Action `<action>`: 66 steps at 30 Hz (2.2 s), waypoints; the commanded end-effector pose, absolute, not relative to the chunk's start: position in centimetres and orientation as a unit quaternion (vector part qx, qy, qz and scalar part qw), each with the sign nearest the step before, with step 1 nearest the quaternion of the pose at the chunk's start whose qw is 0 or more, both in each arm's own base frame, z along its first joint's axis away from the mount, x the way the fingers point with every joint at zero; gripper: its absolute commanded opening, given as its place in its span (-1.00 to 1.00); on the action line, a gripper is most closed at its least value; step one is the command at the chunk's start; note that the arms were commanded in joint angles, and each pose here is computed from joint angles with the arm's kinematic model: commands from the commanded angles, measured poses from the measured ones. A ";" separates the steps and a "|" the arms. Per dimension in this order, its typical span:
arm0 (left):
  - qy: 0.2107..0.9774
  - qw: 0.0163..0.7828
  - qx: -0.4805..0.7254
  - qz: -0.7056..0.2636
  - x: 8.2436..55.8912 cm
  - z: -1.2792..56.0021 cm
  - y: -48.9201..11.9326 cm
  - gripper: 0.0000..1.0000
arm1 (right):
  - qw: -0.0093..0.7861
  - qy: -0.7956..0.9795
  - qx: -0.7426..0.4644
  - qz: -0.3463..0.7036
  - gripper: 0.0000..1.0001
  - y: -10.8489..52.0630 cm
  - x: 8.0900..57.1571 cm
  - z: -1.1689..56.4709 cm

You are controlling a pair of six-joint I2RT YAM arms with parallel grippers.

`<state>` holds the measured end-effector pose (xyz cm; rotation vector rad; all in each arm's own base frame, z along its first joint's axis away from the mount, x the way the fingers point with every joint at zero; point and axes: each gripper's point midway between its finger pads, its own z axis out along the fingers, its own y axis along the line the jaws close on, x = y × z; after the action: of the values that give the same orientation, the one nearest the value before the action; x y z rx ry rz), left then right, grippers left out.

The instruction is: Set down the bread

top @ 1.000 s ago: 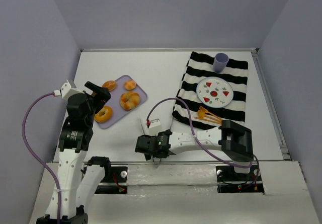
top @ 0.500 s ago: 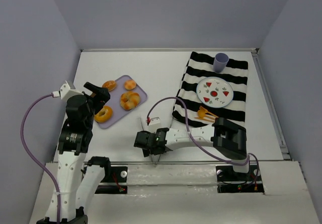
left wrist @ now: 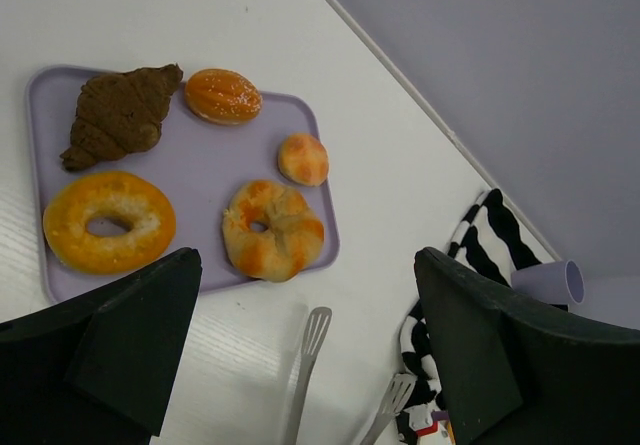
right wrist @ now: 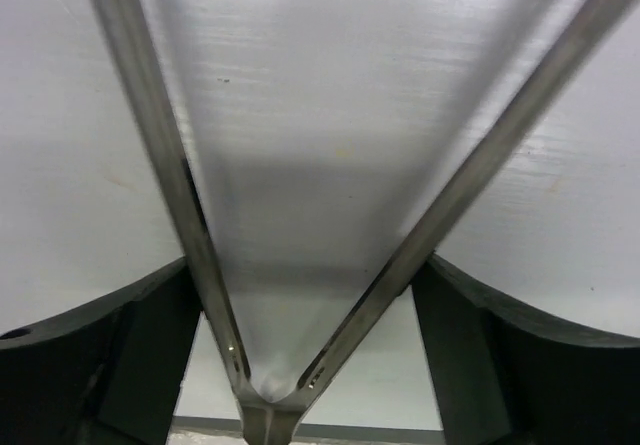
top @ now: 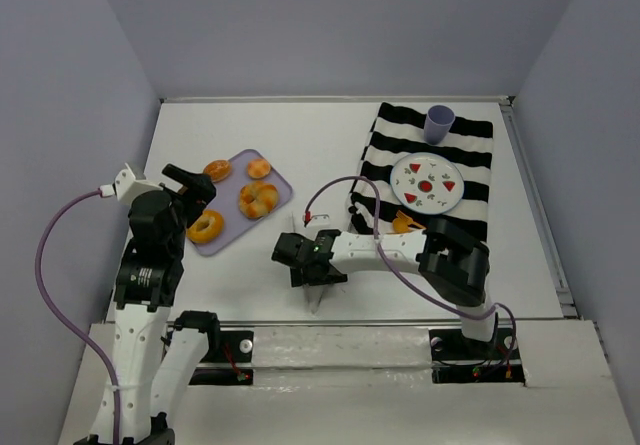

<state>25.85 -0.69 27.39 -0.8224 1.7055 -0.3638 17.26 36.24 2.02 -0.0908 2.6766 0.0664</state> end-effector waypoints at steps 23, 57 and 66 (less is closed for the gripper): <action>0.699 0.599 -0.356 -0.162 24.8 29.3 -0.1 0.98 | 0.400 0.903 -0.082 0.132 -0.56 34.6 19.9 15.6; 0.688 0.609 -0.359 -0.164 24.3 30.0 0.1 0.98 | 0.380 0.883 -0.162 0.223 0.13 39.1 23.8 20.8; 0.690 0.607 -0.360 -0.163 24.5 29.8 0.1 0.98 | 0.355 0.889 -0.150 0.245 0.13 40.5 27.3 19.1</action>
<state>24.32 -0.05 28.69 -0.8332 1.6379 -0.3669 26.33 37.91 15.95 -0.3828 2.3732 0.4870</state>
